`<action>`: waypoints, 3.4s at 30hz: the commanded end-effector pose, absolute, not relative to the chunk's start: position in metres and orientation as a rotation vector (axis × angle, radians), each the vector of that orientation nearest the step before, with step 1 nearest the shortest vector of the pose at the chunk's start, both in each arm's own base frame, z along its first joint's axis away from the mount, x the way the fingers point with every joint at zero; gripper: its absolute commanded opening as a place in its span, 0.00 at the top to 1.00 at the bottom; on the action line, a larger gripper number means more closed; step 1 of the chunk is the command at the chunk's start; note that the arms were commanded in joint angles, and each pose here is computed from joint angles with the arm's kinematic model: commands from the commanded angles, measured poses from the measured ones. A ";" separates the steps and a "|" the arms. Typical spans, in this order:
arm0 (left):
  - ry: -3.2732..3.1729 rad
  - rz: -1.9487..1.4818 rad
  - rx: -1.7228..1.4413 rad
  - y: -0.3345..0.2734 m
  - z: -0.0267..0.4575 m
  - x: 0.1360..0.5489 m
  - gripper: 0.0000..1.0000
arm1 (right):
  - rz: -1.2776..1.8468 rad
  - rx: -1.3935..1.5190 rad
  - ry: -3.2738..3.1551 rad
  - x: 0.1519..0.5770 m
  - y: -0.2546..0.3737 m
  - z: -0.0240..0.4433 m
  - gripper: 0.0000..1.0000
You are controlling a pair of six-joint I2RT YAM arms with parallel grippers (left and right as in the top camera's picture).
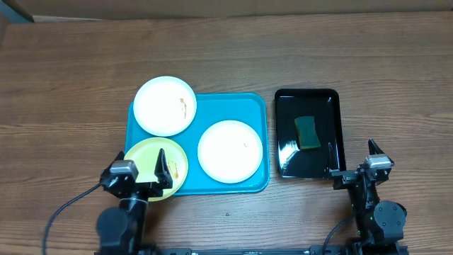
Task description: Clean dirty plates on tray and stack at the side
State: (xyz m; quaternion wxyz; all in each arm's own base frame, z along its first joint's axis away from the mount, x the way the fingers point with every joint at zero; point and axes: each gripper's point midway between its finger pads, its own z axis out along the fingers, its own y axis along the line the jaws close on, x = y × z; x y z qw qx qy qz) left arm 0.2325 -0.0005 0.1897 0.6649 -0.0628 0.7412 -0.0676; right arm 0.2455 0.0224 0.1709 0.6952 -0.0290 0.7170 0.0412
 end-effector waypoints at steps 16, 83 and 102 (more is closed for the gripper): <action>1.984 -0.438 0.109 -0.059 0.369 0.210 0.00 | 0.414 0.063 1.608 0.216 0.042 0.263 0.00; 2.983 -0.110 -0.216 -0.119 0.022 0.291 0.59 | 0.013 0.186 3.018 0.314 0.064 0.017 0.25; 2.960 -0.086 -0.211 -0.123 0.008 0.287 0.60 | 0.065 0.179 3.035 0.310 0.070 0.014 0.27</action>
